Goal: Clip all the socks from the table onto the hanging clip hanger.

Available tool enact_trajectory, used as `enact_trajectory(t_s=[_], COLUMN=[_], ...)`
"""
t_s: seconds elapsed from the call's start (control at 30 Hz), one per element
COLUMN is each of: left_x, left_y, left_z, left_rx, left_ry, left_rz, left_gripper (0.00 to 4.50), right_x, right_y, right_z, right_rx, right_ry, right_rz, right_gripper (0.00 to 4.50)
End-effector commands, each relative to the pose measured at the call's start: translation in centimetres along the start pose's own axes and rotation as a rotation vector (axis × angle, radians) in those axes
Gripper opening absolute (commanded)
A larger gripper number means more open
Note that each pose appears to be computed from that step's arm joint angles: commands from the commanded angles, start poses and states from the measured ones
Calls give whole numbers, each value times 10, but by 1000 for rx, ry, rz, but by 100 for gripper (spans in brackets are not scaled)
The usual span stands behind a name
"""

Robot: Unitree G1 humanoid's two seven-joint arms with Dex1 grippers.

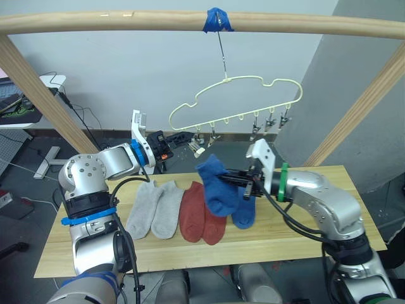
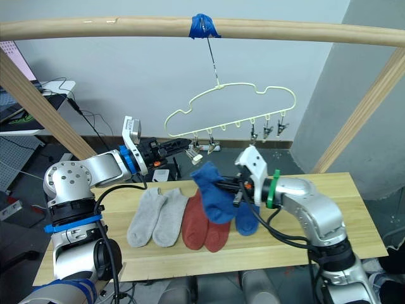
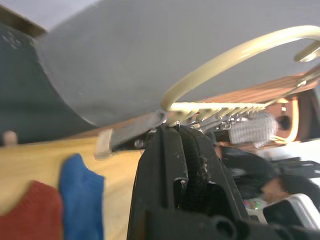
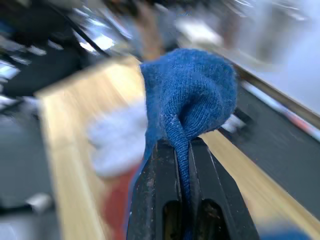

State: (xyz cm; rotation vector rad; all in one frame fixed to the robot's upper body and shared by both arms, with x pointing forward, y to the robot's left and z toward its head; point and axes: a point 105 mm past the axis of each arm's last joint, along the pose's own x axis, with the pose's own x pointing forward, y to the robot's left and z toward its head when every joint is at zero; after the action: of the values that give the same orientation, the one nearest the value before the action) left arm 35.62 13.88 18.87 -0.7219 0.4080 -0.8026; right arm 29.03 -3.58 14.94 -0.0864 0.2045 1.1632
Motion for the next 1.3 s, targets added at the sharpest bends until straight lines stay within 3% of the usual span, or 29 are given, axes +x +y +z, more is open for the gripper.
enact_trajectory(t_s=[0.03, 0.5, 0.8, 1.3], left_x=[-2, -5, -5, -11], left_y=[-24, -29, -31, -26], left_z=[13, 8, 8, -6], left_rx=[31, 50, 61, 129], left_ry=[-32, -15, -14, 54], left_rz=[-95, -101, -111, -89], left_gripper=[0, 0, 0, 0], right_x=[14, 25, 34, 26], right_y=[-7, -9, -7, -9], right_z=[11, 22, 3, 39], right_rx=[-16, -37, -61, -112], right_ry=[-31, -52, 12, -65], right_rz=[-39, -14, 15, 11], right_gripper=[4, 4, 4, 4])
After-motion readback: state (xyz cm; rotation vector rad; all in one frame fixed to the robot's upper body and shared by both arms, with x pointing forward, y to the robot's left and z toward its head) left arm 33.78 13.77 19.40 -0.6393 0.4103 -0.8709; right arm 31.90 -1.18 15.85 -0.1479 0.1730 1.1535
